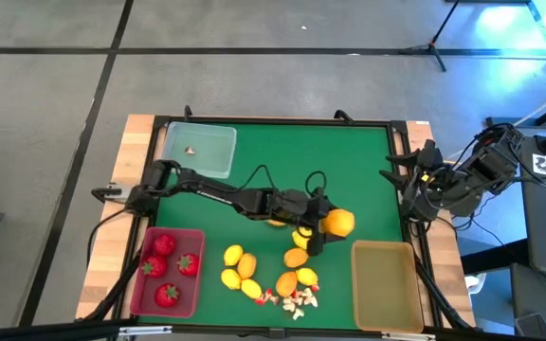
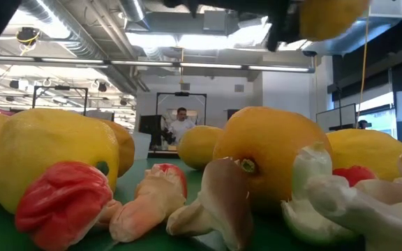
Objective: Sort produce into baskets
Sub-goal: Put the yellow lemon into the orange bin
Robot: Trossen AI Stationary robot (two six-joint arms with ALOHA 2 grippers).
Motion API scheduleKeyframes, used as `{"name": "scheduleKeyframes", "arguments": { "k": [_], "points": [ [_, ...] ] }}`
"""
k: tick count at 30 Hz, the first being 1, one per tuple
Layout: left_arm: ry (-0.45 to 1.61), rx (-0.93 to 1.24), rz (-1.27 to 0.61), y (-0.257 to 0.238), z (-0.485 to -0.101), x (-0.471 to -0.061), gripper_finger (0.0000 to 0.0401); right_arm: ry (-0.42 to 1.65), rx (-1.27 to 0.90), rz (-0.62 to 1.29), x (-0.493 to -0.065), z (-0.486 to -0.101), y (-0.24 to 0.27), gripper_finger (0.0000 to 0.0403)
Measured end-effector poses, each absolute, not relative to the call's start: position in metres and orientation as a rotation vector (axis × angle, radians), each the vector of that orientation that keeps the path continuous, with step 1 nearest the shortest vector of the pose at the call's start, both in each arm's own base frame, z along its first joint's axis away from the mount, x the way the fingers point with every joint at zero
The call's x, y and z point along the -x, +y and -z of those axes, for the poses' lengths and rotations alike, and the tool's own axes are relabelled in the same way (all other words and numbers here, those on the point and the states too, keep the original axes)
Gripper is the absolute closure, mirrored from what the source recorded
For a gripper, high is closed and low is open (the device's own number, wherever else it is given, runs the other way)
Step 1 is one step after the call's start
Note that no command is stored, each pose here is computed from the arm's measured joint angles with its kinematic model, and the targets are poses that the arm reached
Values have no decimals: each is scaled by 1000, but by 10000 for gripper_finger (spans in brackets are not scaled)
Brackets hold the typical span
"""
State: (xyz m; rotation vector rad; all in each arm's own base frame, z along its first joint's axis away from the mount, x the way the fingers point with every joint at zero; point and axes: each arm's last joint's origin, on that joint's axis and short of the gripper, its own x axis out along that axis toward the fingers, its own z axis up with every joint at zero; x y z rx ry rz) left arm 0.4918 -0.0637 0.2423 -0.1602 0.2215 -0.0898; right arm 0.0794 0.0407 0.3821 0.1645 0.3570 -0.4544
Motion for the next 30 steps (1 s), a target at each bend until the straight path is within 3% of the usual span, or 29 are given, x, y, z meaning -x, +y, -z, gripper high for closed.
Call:
{"name": "scheduleKeyframes", "arguments": {
  "k": [14,30],
  "points": [
    [113,94,150,-88,-219,-551,74,372,-171,443,-79,-381,41,182],
    [-28,72,154,-95,-196,-582,74,379,-176,436,-79,-381,41,182]
  ]
}}
